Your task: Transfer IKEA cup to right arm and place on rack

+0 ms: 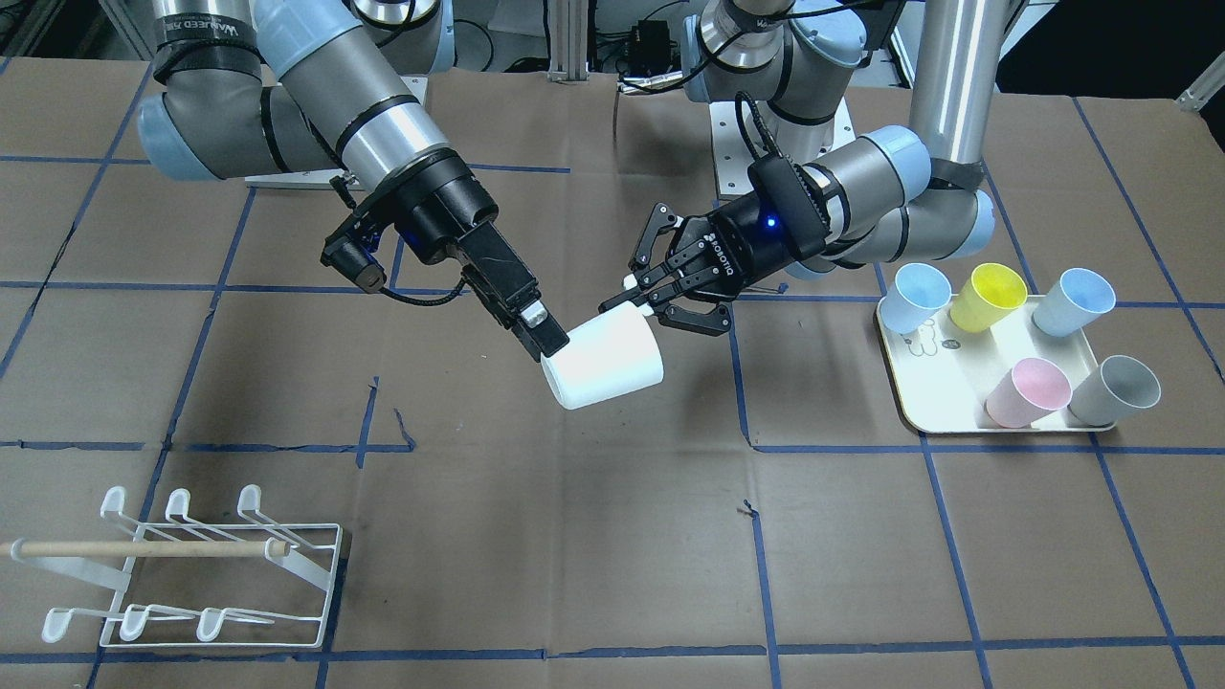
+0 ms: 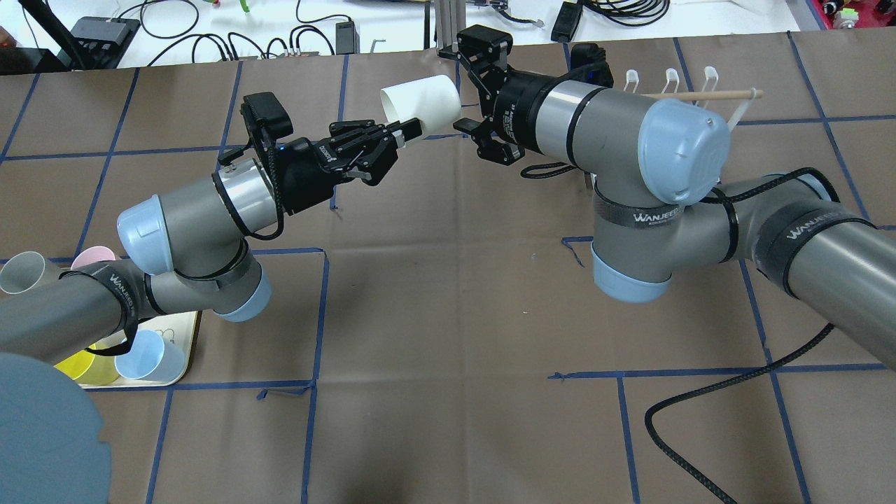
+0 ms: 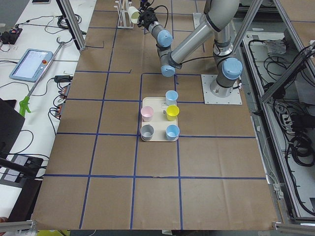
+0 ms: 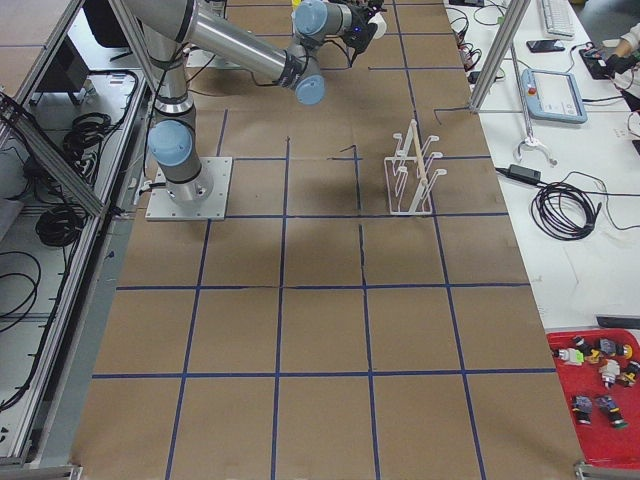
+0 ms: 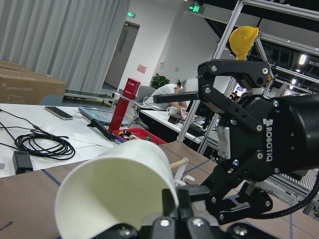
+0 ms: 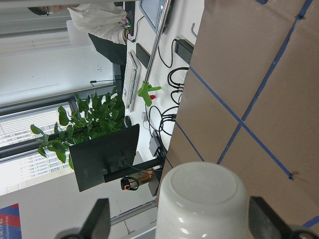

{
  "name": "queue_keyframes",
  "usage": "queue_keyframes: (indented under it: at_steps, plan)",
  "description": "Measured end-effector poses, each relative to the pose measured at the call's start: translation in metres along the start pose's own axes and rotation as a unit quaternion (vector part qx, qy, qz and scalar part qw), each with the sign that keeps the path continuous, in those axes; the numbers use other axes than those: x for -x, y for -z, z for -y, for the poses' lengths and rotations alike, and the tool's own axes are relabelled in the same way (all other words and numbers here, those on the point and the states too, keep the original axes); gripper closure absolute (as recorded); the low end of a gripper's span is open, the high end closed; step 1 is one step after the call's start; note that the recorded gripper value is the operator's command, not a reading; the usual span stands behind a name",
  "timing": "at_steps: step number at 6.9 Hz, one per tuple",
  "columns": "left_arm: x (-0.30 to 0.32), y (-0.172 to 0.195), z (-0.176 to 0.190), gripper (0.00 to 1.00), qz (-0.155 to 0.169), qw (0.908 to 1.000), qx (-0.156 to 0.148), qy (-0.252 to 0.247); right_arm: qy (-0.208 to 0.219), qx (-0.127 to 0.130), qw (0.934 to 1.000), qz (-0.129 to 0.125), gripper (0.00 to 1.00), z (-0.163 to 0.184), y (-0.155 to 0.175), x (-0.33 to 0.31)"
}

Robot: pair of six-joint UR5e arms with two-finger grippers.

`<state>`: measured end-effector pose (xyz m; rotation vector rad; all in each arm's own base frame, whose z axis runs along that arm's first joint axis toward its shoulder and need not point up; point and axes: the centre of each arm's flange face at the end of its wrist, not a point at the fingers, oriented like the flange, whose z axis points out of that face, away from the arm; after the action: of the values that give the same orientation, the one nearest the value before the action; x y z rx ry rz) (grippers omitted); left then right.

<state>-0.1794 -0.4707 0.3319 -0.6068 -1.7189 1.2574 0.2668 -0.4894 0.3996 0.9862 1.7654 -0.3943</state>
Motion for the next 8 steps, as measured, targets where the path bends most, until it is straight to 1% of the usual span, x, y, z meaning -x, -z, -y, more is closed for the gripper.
queue_keyframes:
  at_steps: [5, 8]
  plan:
    - [0.002, 0.000, -0.001, 0.95, 0.001, 1.0000, 0.000, 0.001, -0.001, 0.014, 0.9998, -0.017, 0.04, -0.010, -0.017, -0.012]
    - [0.002, 0.000, -0.001, 0.95, 0.001, 1.0000, 0.000, 0.001, 0.001, 0.018, 0.9996, -0.021, 0.04, -0.013, -0.028, -0.011]
